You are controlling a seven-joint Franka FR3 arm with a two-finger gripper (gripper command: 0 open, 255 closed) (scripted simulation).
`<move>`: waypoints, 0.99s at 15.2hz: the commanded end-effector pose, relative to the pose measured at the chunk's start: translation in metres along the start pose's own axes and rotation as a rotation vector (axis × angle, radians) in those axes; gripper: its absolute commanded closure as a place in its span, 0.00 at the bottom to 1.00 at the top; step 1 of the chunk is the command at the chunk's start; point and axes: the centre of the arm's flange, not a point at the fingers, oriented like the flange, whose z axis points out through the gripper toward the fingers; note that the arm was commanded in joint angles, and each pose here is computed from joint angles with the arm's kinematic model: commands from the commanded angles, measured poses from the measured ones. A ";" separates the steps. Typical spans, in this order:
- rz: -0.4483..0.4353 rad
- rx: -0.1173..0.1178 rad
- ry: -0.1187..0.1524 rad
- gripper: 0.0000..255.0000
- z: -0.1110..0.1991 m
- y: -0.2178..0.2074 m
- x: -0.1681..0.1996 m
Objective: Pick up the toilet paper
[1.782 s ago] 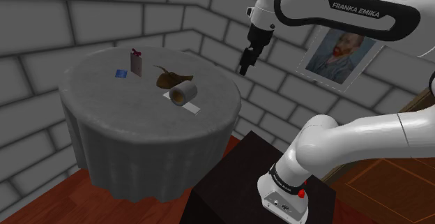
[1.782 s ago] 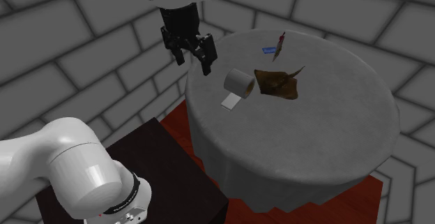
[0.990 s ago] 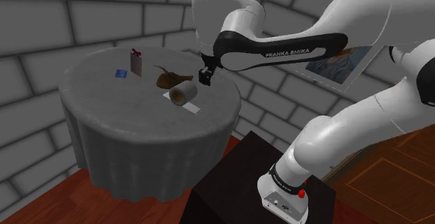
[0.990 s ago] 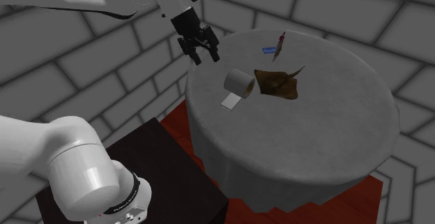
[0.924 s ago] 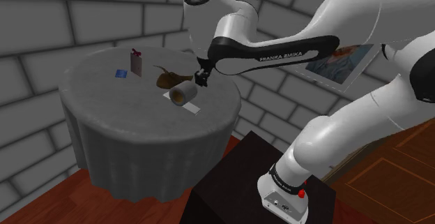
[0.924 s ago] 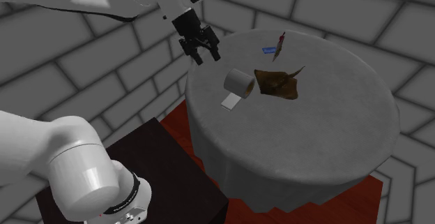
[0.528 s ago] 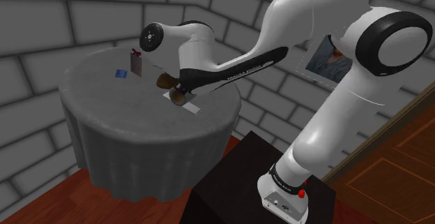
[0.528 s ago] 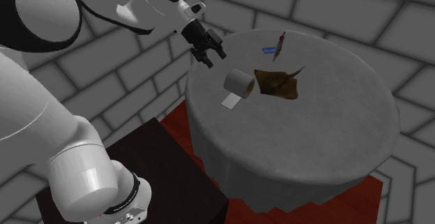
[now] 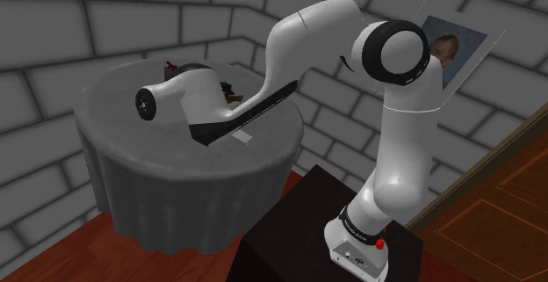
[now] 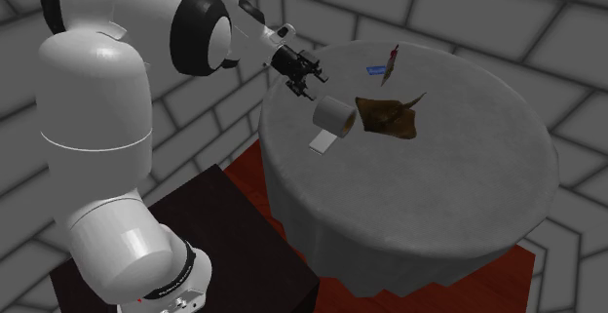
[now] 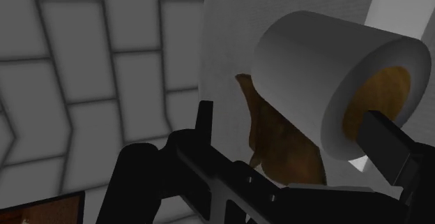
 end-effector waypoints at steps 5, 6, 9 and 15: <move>0.001 -0.015 0.002 0.00 0.013 -0.032 0.003; 0.001 -0.015 0.002 0.00 0.016 -0.040 0.002; 0.001 -0.015 0.002 1.00 0.016 -0.040 0.003; 0.001 -0.015 0.002 1.00 0.016 -0.040 0.003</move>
